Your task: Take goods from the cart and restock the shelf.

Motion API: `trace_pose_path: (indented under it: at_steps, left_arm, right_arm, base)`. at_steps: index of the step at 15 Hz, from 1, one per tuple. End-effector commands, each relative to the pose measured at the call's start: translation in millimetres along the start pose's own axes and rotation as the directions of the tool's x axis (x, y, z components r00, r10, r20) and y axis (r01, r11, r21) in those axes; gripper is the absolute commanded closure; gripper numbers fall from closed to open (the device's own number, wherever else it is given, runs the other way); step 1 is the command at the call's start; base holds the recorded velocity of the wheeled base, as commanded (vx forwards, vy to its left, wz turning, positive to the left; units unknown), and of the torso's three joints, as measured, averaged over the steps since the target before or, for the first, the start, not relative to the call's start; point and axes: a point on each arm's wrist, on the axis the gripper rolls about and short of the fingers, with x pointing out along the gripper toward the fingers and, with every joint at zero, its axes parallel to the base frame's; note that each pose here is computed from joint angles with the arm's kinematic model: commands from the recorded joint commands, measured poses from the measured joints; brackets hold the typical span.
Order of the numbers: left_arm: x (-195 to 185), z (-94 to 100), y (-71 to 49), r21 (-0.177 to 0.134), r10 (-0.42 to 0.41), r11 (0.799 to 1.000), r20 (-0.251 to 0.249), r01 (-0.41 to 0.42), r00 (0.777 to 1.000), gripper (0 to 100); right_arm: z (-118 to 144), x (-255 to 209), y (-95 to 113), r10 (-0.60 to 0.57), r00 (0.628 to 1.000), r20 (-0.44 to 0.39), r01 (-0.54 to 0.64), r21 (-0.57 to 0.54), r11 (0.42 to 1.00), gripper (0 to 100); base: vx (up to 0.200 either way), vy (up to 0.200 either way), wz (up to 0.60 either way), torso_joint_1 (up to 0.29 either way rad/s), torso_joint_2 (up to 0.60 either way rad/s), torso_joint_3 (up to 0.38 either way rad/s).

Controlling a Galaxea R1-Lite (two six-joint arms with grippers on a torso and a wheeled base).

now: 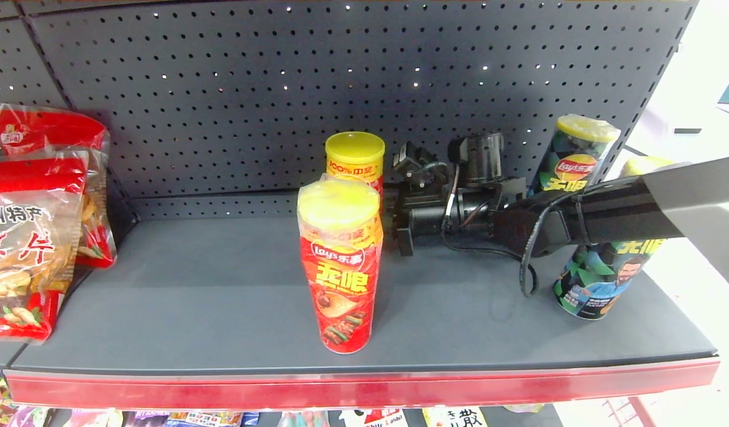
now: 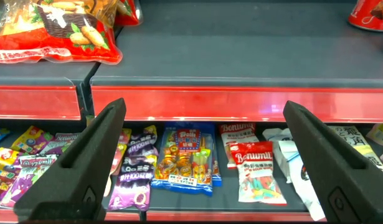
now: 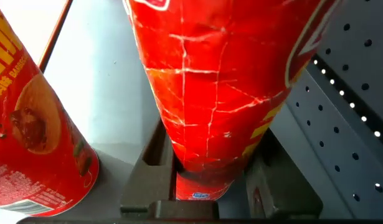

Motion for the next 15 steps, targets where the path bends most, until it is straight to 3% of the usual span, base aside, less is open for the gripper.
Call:
trace_pose_path:
  at_steps: [1,3,4,15]
  left_arm:
    - [0,0.0,0.0,0.0,0.0,1.0,-0.001,0.0,1.0,0]
    - [0,0.0,0.0,0.0,0.0,1.0,-0.001,0.0,1.0,0]
    - [0,0.0,0.0,0.0,0.0,1.0,-0.001,0.0,1.0,0]
    - [0,0.0,0.0,0.0,0.0,1.0,-0.001,0.0,1.0,0]
  right_arm:
    - [-2,1,1,0.004,1.0,-0.006,-0.004,0.006,1.0,100]
    - [-3,1,1,0.004,1.0,-0.007,-0.004,0.007,1.0,100]
    - [-4,1,1,0.006,1.0,-0.007,-0.006,0.008,1.0,0]
    - [10,-11,-2,-0.005,1.0,0.018,0.005,-0.014,1.0,0]
  base:
    - [0.0,0.0,0.0,0.0,0.0,0.0]
    - [0.0,0.0,0.0,0.0,0.0,0.0]
    - [0.0,0.0,0.0,0.0,0.0,0.0]
    - [0.0,0.0,0.0,0.0,0.0,0.0]
